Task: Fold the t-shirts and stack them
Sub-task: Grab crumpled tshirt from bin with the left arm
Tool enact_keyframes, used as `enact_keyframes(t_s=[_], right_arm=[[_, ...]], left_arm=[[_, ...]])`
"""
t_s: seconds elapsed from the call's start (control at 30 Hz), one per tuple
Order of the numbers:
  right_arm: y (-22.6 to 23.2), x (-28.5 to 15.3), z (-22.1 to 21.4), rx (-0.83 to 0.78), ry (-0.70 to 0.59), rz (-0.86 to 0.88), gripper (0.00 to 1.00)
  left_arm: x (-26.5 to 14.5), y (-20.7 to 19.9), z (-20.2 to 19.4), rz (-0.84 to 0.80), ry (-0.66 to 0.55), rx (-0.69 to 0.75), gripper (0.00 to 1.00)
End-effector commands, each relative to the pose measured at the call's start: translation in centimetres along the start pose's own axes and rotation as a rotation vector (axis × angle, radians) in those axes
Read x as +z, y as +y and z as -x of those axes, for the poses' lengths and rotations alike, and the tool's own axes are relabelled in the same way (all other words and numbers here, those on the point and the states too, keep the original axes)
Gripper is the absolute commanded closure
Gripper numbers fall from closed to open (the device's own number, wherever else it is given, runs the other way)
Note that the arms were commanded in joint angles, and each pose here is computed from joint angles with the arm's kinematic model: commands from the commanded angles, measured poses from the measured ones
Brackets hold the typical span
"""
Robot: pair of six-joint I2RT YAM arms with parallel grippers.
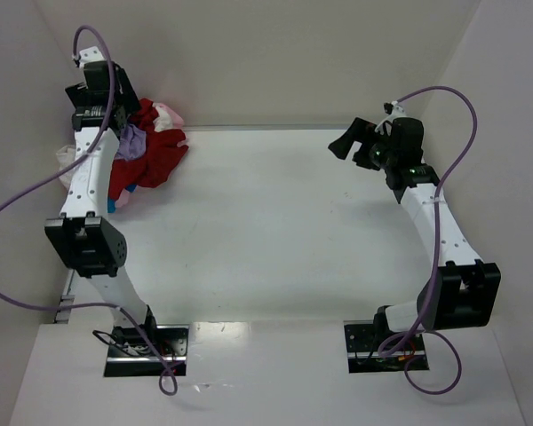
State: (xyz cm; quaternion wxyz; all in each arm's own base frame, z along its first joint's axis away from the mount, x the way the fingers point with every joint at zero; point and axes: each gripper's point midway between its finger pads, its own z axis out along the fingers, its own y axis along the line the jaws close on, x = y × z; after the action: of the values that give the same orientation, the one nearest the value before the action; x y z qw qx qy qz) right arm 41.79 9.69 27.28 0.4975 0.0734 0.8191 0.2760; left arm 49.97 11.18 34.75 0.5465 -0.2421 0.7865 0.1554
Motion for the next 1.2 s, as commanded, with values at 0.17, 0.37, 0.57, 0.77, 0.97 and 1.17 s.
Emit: enact_keyframes(t_s=[0.17,0.37,0.57,0.77,0.97,1.17], right_arm=[[1.4,0.1,0.9,-0.038,-0.025,0.058,0.00],[1.4,0.3,0.3,-0.032,-0.002,0.067,0.00],[1.6,0.5,0.2,-0.023,0.008,0.085,0.00],[1.6,0.8,0.1,-0.023,0.012,0.093,0.00],[1.3,0.9,0.0,-0.023,0.007,0.083,0.00],[1.3,1.2,0.1,-0.026,-0.001,0.087,0.00]], left_arm=[[8.3,3.9,-4.7,0.061,0.131,-0.117,0.00],[11.8,5.4,-6.4,0.085,0.151,-0.142,0.00],[13.9,5.3,-7.0,0.054,0.140,-0.169,0.00],[15.8,4.5,-9.4,0.035,0.186,-0.161,0.09],[16.7,5.1,-10.8,0.075,0.210,-0.149,0.11],[17.2,5.5,-11.7,0.104,0.221,-0.140,0.41]])
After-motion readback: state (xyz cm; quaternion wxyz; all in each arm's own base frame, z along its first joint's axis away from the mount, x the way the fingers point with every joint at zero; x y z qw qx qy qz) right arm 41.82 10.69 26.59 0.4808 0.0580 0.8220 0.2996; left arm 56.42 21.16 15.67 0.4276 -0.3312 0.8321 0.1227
